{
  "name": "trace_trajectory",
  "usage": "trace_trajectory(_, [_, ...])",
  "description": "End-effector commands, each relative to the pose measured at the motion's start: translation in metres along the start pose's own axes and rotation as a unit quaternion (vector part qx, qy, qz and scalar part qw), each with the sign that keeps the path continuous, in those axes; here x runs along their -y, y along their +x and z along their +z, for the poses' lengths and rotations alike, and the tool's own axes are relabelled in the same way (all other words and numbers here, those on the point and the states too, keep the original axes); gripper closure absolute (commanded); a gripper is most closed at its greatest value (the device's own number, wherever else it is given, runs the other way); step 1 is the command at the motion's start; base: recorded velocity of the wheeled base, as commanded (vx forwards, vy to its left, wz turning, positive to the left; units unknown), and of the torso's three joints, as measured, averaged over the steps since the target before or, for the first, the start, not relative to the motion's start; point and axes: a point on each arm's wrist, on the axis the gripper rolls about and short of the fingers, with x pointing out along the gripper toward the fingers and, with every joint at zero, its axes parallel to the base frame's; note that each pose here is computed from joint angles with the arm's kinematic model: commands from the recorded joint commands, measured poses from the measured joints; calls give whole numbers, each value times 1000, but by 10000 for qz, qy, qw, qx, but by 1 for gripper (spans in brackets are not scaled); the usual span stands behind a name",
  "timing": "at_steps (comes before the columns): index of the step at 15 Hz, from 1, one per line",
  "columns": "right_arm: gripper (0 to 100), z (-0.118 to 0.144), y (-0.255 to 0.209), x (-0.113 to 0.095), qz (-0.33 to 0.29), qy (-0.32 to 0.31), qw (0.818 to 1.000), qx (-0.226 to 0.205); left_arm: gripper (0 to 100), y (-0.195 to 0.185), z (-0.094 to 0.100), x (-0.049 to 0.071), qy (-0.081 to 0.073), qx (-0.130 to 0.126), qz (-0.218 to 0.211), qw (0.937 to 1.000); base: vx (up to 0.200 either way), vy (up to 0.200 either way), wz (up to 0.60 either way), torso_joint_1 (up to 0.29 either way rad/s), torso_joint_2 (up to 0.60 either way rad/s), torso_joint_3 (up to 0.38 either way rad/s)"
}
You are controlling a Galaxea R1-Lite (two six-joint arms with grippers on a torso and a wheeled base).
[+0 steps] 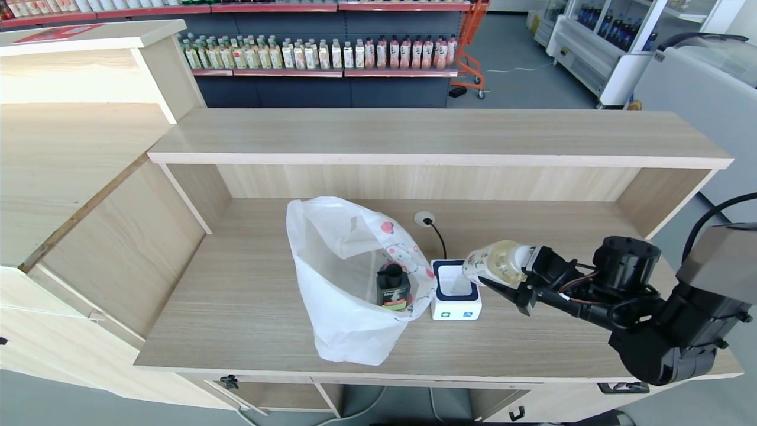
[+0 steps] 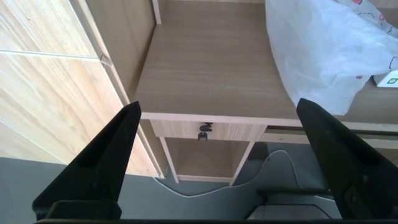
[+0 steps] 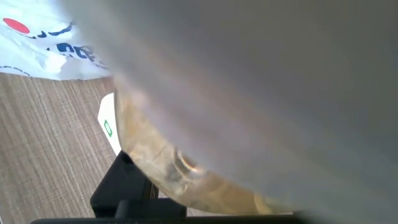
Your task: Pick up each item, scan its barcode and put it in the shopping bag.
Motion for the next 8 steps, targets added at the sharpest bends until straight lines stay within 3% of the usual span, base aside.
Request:
trace_trajectory(1, [100, -19, 13, -5, 92, 86, 9999, -77, 0, 0, 0, 0, -2, 2, 2, 10000, 0, 0, 0, 0, 0, 0])
trace_trajectory(5, [100, -30, 26, -10, 224, 137, 9997, 5, 0, 0, 0, 0, -2, 2, 2, 10000, 0, 0, 0, 0, 0, 0])
trace_trajectory(8, [100, -30, 34, -2, 217, 97, 9995, 201, 0, 0, 0, 0, -2, 2, 2, 10000, 0, 0, 0, 0, 0, 0])
